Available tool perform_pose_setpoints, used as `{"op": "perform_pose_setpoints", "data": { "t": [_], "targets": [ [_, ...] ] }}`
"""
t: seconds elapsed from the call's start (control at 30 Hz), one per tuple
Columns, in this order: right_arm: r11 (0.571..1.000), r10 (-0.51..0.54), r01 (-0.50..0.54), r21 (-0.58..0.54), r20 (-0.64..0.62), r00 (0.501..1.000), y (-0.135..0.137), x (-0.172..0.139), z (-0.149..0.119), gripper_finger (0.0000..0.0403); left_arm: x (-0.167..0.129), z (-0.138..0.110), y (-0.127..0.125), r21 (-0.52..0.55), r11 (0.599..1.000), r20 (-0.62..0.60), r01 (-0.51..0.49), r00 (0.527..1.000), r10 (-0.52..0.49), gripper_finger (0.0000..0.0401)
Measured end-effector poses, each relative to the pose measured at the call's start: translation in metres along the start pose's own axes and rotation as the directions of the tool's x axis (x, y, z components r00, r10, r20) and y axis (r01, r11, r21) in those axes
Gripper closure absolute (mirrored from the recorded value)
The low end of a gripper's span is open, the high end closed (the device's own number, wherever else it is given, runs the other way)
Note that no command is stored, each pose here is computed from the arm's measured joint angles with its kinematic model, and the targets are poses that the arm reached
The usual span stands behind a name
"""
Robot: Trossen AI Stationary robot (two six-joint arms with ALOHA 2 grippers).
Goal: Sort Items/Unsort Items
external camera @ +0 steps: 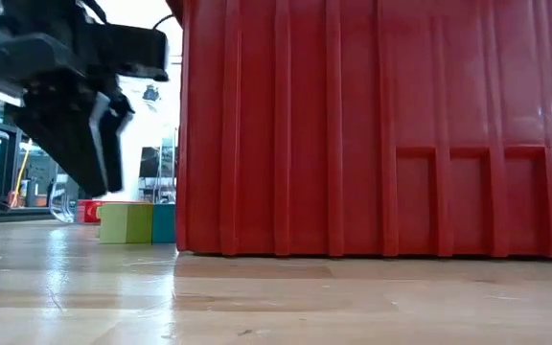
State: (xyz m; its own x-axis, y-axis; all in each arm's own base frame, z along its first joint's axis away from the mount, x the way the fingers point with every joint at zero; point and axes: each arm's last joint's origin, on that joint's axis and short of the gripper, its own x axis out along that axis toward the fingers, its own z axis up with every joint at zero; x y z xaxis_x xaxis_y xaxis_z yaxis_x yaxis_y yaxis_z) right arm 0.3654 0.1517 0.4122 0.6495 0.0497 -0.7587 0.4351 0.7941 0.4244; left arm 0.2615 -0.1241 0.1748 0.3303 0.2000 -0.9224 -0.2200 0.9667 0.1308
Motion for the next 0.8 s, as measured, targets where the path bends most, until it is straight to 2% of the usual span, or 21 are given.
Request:
{"op": "perform_pose_setpoints", "data": {
  "t": [0.13,0.23,0.33,0.43,0.63,0.8],
  "targets": [
    [0.999,-0.015,0.015,0.051,0.011,1.0,0.006,-0.003,-0.01,0.0403,0.014,0.012,0.005,-0.003,0.999,-0.003,0.035,0.999,-0.035,0.0142],
    [0.997,-0.025,0.023,0.073,0.031,0.999,0.008,-0.004,-0.013,0.0403,0.017,0.016,0.012,-0.049,0.999,0.01,0.011,1.0,-0.011,0.0125],
    [0.997,-0.023,0.021,0.07,0.031,0.999,0.009,-0.005,-0.015,0.0403,0.02,0.021,0.015,-0.073,0.997,0.016,0.023,1.0,-0.022,0.012],
    [0.997,-0.022,0.02,0.08,0.029,0.999,0.009,-0.005,-0.016,0.0403,0.022,0.027,0.016,-0.106,0.989,0.028,0.101,0.995,-0.098,0.0119],
    [0.998,-0.021,0.019,0.067,0.028,0.999,0.009,-0.005,-0.016,0.0403,0.033,0.034,0.022,-0.112,0.992,0.06,0.06,0.997,-0.054,0.0119],
    [0.999,-0.021,0.02,0.051,0.027,0.999,0.009,-0.005,-0.016,0.0403,0.061,0.034,0.021,-0.08,0.988,-0.055,0.134,0.989,-0.138,0.0119]
  ]
}}
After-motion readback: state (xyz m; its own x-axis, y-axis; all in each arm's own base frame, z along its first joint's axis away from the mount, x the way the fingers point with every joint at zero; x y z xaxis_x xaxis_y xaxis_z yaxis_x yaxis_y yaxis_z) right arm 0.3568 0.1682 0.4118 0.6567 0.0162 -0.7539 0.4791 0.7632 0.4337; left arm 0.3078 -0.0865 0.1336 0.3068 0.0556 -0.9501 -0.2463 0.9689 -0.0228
